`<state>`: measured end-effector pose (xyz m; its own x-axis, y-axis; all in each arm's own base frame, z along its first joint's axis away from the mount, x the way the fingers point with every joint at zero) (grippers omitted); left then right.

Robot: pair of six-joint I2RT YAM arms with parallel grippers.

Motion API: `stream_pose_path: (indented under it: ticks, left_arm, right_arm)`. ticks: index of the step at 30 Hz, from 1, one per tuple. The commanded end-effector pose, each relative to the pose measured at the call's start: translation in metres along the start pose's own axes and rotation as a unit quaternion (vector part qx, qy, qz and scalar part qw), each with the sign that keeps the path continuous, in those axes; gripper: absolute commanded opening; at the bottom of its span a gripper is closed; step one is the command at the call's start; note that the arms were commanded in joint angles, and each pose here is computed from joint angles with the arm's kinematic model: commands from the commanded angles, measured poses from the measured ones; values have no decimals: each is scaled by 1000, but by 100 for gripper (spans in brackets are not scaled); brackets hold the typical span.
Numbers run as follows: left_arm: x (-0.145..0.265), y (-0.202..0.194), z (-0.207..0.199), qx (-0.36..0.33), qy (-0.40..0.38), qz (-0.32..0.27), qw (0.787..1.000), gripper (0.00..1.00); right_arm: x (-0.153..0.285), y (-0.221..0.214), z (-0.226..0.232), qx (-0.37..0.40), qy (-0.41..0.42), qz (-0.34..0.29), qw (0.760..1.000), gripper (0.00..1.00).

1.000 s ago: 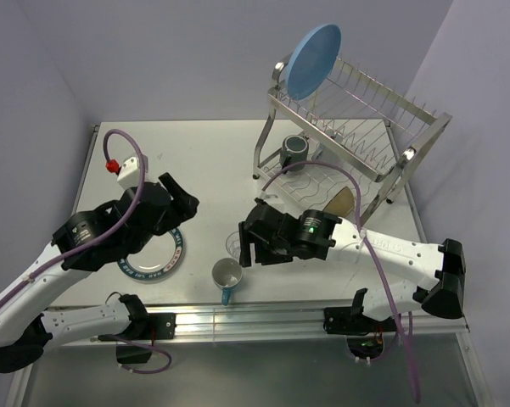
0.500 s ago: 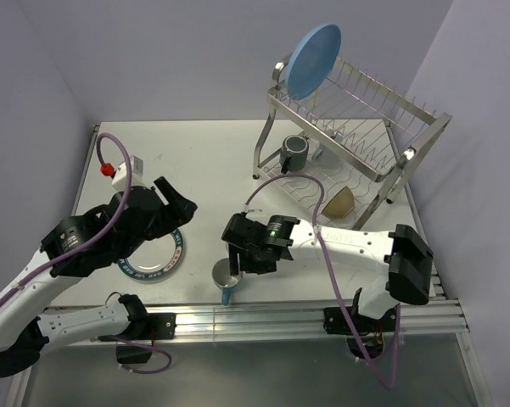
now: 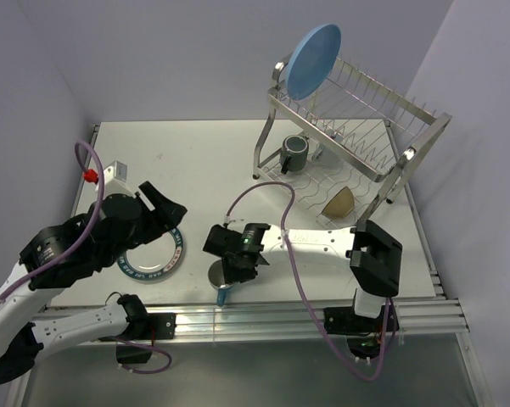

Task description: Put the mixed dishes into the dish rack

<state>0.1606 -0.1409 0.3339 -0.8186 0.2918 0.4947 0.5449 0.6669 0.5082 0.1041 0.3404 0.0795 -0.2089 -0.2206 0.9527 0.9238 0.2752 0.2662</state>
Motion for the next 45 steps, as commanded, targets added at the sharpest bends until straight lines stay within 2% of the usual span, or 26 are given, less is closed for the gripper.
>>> stream_pose_path:
  ticks: [1, 2, 3, 4, 5, 7, 12, 14, 18, 22, 24, 26, 27, 28, 30, 31, 34, 35, 37, 38, 39, 41, 45]
  left_arm:
    - [2, 1, -7, 13, -10, 2, 1000, 71]
    - [1, 0, -7, 12, -9, 2, 1000, 71]
    - [0, 0, -7, 11, -8, 2, 1000, 71]
    - [-2, -1, -8, 11, -7, 4, 1000, 71]
    - [-3, -2, -8, 11, -7, 5, 1000, 71]
    - [-6, -4, -11, 10, -6, 7, 1000, 71]
    - [-13, -6, -16, 4, 0, 8, 1000, 70]
    - [-8, 2, -23, 9, -6, -3, 1000, 71]
    - [2, 19, -50, 5, -38, -17, 999, 71]
    - [18, 24, -100, -1, -135, 0, 991, 64]
    - [27, 27, -136, -4, -214, 4, 977, 63]
    - [36, 11, -161, -12, -285, 44, 957, 63]
    - [49, 16, -183, 0, -345, 41, 938, 64]
    - [46, -4, -186, -12, -370, 75, 926, 65]
    - [57, -5, -205, 1, -431, 79, 899, 66]
    - [48, -18, -201, -1, -435, 95, 895, 67]
    - [60, -37, -209, 5, -503, 136, 854, 72]
    - [65, -40, -214, 13, -520, 147, 841, 72]
    - [66, -50, -224, 15, -552, 168, 816, 72]
    - [71, -57, -227, 16, -565, 193, 802, 71]
    - [62, -65, -230, 18, -562, 208, 800, 70]
    - [62, -73, -236, 24, -576, 230, 784, 69]
    - [72, -67, -245, 35, -612, 219, 759, 72]
  right_arm:
    - [10, 10, 23, 15, 29, -21, 999, 36]
    - [11, 8, 25, 20, 31, -22, 999, 22]
    - [13, 7, 26, 24, 33, -23, 999, 12]
    - [15, 6, 26, 28, 34, -25, 999, 4]
    - [20, 5, 29, 36, 38, -29, 998, 0]
    - [34, 6, 37, 57, 56, -46, 996, 0]
    - [97, 26, 55, 118, 91, -137, 979, 0]
    - [123, 43, 50, 113, 93, -177, 973, 0]
    - [205, 77, 32, 95, 146, -269, 947, 0]
    - [271, 106, 1, 65, 188, -332, 922, 0]
    - [287, 124, -35, 31, 169, -348, 922, 0]
    - [308, 138, -59, 10, 171, -370, 913, 0]
    - [320, 139, -67, 11, 173, -385, 906, 0]
    - [334, 140, -67, 13, 193, -393, 899, 0]
    - [355, 146, -80, -7, 207, -417, 885, 0]
    - [367, 147, -82, -14, 217, -429, 877, 0]
    - [394, 143, -81, -12, 269, -450, 852, 0]
    - [409, 141, -81, -10, 284, -470, 836, 0]
    - [416, 141, -83, -11, 293, -486, 823, 0]
    - [429, 137, -84, -7, 304, -505, 808, 0]
    - [432, 136, -86, -7, 304, -512, 803, 0]
    - [437, 134, -87, -5, 310, -520, 796, 0]
    - [430, 132, -79, -1, 334, -500, 799, 0]
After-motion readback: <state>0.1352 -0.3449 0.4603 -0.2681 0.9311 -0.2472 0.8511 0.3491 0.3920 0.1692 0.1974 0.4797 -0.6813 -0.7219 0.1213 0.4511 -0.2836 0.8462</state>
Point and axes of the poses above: each gripper's point midway between its finger pads, its own x axis back along the fingers, its own z axis along the line the jaws close on, y = z × x, the point moved 1 cm from there along x, back along the fingers, and after that the axes turned 9 degrees about x, right-handed, at the moved point
